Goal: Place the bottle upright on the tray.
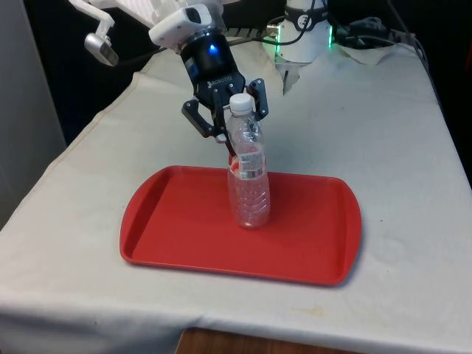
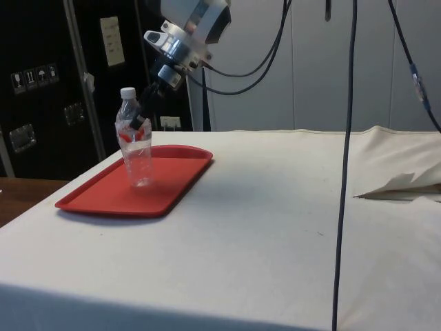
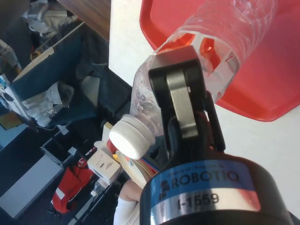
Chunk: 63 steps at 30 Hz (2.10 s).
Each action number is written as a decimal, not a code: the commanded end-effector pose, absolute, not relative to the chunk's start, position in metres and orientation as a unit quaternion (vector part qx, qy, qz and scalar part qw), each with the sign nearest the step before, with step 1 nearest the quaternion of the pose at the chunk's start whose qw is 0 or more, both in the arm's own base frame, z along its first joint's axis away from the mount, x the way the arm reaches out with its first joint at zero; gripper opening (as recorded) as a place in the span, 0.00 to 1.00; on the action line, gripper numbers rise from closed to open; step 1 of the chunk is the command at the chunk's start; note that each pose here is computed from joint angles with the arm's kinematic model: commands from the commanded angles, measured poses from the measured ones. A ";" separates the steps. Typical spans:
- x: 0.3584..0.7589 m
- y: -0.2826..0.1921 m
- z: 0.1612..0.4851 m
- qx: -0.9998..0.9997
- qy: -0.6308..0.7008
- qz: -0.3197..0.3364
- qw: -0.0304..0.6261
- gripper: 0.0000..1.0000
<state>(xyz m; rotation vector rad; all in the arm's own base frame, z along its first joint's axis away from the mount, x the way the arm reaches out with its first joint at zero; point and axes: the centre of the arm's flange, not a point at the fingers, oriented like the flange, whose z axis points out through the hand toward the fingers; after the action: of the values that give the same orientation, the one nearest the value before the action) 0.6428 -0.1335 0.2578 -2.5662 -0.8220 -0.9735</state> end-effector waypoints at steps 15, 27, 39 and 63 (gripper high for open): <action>0.643 -0.133 0.257 -0.886 -0.285 -0.337 0.140 0.00; 0.642 -0.133 0.255 -0.887 -0.285 -0.334 0.144 0.00; 0.642 -0.133 0.255 -0.886 -0.286 -0.334 0.147 0.00; 0.642 -0.133 0.254 -0.885 -0.287 -0.333 0.151 0.00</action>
<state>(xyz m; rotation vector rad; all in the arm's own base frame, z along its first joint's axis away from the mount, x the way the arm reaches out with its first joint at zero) 0.6417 -0.1327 0.2538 -2.5412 -0.8249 -0.9565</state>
